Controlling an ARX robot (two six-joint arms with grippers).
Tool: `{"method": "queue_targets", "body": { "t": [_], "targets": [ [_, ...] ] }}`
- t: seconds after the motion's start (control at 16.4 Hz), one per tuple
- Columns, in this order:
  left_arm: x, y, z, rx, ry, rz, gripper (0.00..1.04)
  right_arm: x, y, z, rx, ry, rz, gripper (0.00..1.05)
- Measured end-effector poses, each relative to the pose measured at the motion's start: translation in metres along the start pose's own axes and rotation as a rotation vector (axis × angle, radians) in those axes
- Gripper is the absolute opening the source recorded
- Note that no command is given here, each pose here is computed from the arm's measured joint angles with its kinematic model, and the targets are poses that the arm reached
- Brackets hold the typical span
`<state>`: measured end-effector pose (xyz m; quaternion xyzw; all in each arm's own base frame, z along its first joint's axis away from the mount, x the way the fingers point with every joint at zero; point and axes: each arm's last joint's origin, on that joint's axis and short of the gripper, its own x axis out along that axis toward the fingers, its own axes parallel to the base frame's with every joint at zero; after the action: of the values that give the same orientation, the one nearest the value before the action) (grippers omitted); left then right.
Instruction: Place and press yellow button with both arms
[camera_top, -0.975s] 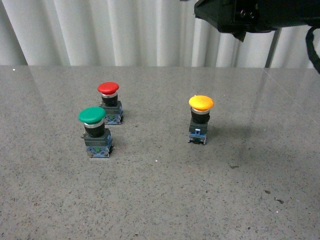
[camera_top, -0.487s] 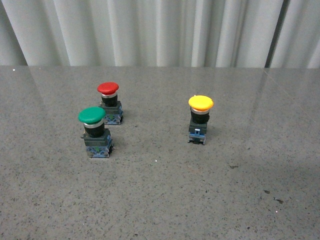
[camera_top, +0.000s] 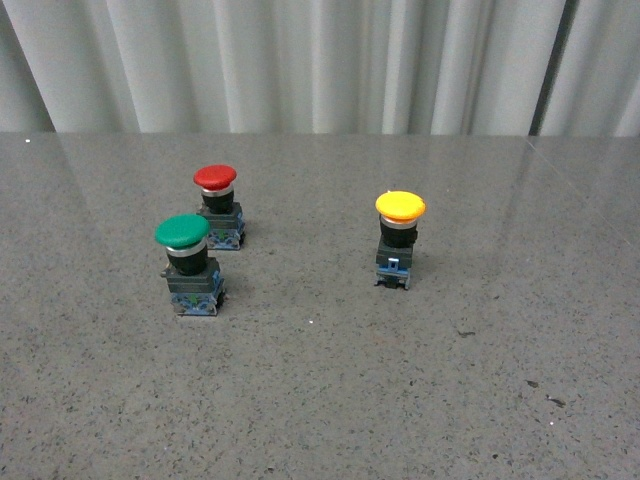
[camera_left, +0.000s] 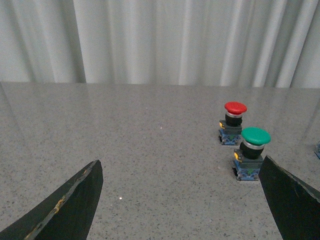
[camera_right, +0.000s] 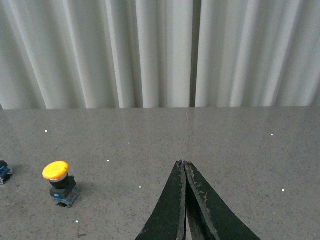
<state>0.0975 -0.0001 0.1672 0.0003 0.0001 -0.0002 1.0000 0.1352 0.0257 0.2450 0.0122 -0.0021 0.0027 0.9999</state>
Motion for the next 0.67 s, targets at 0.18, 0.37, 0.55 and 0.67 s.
{"method": "queue_targets", "body": {
  "t": [0.18, 0.37, 0.55, 0.67],
  "targets": [
    [0.000, 0.000, 0.000, 0.000, 0.000, 0.000, 0.98, -0.012, -0.015, -0.036, -0.015, 0.004, -0.009, 0.02],
    [0.000, 0.000, 0.000, 0.000, 0.000, 0.000, 0.98, -0.018, -0.028, -0.050, -0.018, 0.009, -0.022, 0.02],
    [0.000, 0.000, 0.000, 0.000, 0.000, 0.000, 0.98, -0.021, -0.027, -0.057, -0.018, 0.004, -0.005, 0.02],
    [0.000, 0.000, 0.000, 0.000, 0.000, 0.000, 0.98, -0.023, -0.027, -0.061, -0.018, 0.007, -0.005, 0.02]
  ]
}}
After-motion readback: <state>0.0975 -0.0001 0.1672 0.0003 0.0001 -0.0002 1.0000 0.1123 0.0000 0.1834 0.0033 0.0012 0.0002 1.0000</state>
